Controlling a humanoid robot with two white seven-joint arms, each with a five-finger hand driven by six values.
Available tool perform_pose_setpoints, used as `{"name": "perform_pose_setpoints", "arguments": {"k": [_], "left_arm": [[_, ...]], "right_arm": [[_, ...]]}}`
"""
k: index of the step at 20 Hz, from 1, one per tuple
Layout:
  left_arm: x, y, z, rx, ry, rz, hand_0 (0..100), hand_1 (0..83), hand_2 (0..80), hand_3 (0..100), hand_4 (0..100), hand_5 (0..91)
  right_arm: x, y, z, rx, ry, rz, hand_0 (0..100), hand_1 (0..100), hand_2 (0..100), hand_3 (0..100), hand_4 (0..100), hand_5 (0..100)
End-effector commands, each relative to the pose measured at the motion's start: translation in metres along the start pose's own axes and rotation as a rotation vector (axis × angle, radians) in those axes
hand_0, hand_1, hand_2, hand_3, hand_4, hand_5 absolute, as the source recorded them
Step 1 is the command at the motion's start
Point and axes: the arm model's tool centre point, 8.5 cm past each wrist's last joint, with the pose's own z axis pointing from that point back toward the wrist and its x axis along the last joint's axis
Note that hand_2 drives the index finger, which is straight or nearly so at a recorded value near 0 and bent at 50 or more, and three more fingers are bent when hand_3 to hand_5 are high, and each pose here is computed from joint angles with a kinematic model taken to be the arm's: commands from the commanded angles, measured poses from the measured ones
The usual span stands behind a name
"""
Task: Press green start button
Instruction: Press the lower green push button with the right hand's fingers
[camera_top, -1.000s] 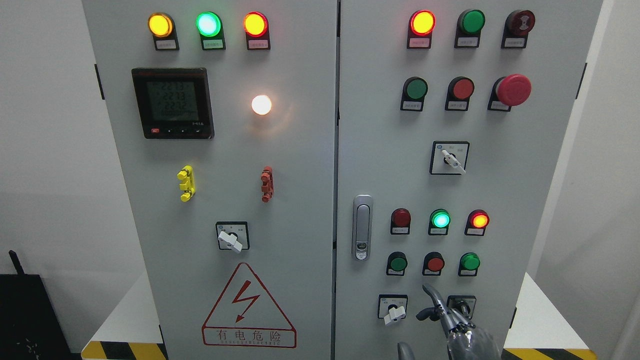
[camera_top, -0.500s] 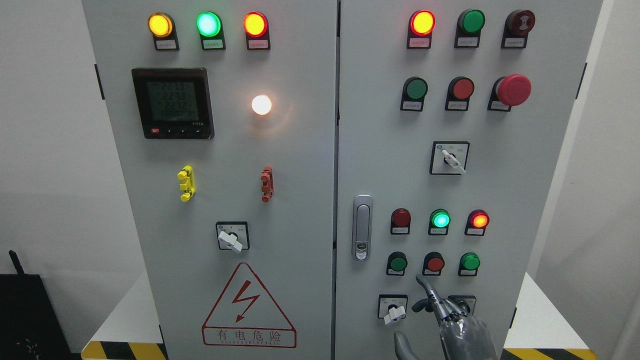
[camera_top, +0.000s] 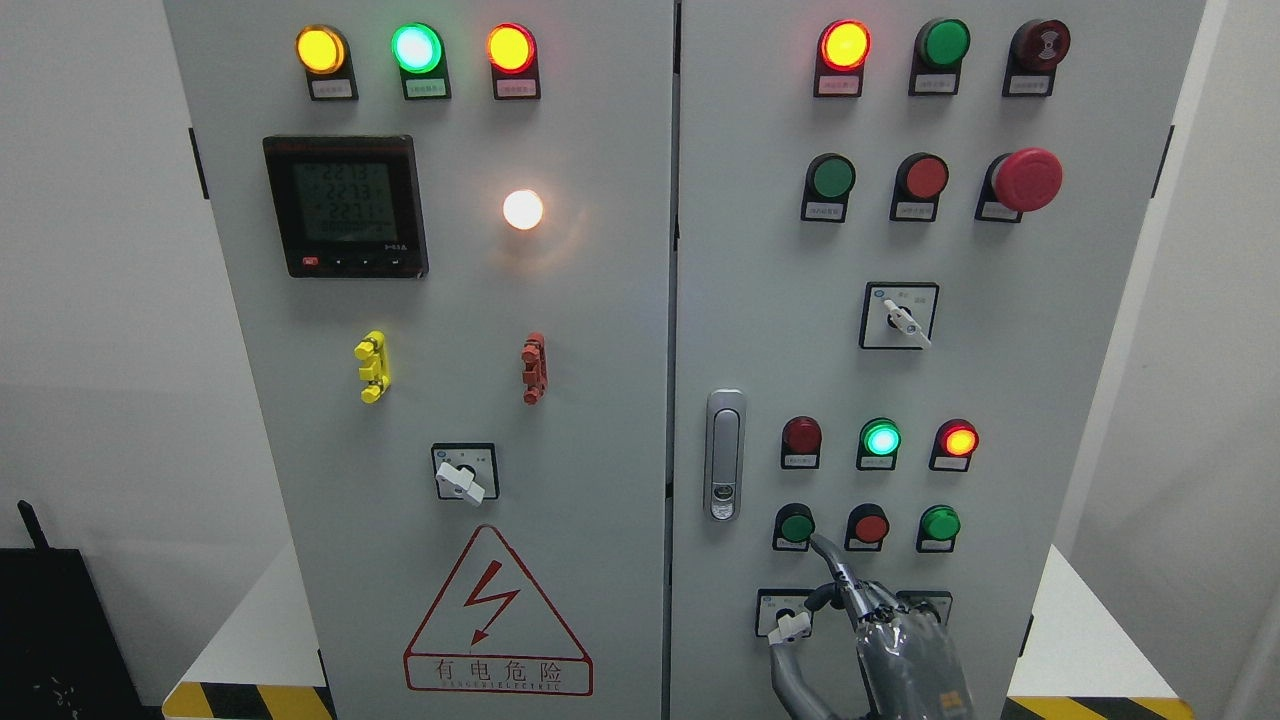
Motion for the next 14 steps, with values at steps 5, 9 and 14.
{"name": "perform_pose_setpoints", "arguments": {"k": [5,9,14], "left_arm": [[-0.001,0.000,0.000,0.000,0.001,0.000,12,55.6,0.0,0,0,0.0],[0.000,0.000,0.000,0.000,-0.001,0.000,12,55.6,0.0,0,0,0.0],[-0.001,0.000,0.000,0.000,0.001,0.000,12,55.6,0.0,0,0,0.0]], "right_arm": [[-0.010,0.012,-0.006,0.030,0.029,-0.006,52,36,0,52,55,53],[-0.012,0.015,-0.007,0.036,0.036,-0.006,52,36,0,52,55,52],[-0.014,0.018,-0.012,0.041,0.040,-0.012,52,36,0,52,54,52]]}}
